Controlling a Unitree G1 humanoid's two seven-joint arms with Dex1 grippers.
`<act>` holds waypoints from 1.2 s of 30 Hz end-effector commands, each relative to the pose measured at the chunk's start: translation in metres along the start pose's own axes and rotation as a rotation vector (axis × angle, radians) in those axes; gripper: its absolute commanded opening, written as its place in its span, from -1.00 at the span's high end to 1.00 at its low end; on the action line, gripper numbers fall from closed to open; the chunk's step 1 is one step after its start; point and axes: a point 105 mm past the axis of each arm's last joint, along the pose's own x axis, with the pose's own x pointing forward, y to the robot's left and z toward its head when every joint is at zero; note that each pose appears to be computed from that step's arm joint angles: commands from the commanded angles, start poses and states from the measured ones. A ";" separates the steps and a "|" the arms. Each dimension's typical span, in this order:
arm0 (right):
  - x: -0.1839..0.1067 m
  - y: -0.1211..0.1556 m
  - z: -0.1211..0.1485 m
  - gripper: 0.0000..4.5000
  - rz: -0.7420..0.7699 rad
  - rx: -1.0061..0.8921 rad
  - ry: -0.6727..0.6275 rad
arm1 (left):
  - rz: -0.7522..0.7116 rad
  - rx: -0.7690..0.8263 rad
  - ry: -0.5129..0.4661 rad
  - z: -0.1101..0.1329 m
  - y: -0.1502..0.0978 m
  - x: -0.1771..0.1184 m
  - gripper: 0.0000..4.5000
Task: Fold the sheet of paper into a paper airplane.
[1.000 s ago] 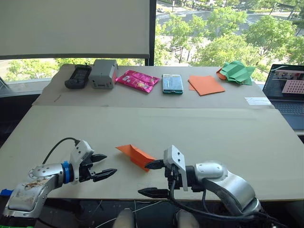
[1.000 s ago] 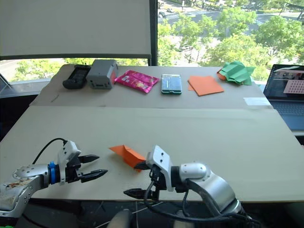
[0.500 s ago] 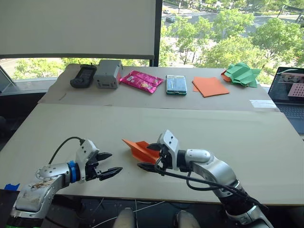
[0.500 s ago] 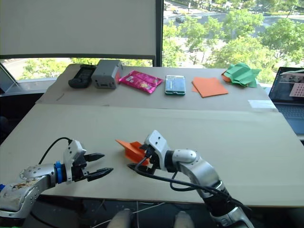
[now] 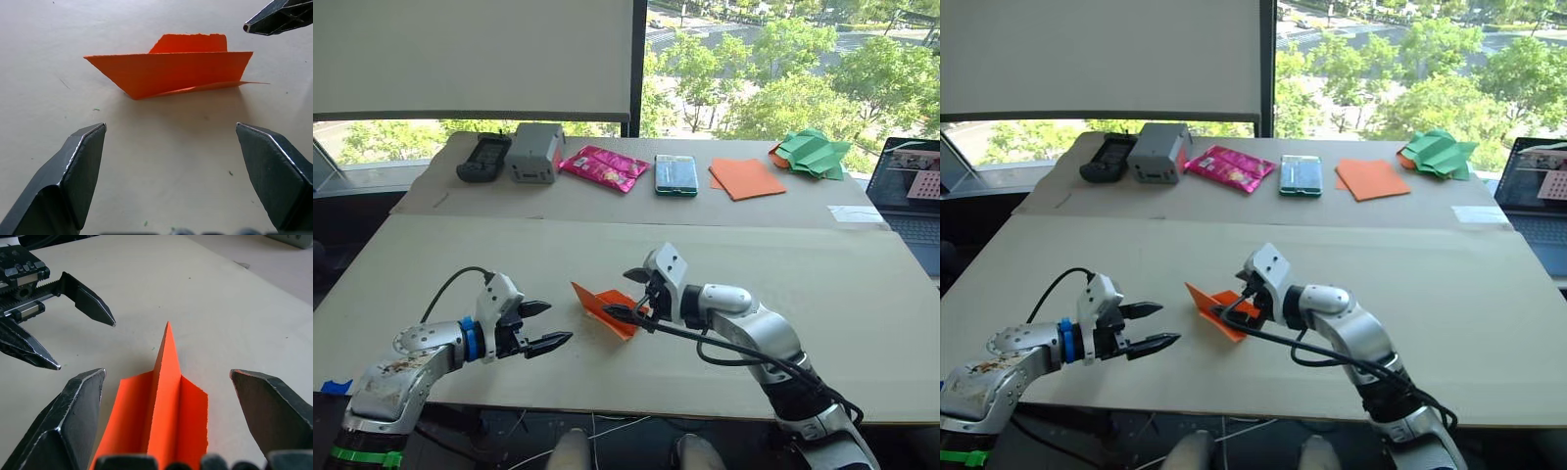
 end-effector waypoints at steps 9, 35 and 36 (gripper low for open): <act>0.002 0.028 -0.009 -1.00 -0.002 -0.234 0.047 | -0.006 0.016 -0.018 0.008 -0.003 0.002 -0.99; 0.001 0.026 -0.016 0.74 -0.051 -0.164 0.070 | -0.025 0.003 -0.011 0.022 -0.011 0.004 -1.00; 0.001 0.026 -0.016 0.74 -0.050 -0.163 0.073 | -0.024 0.002 -0.010 0.023 -0.011 0.004 -1.00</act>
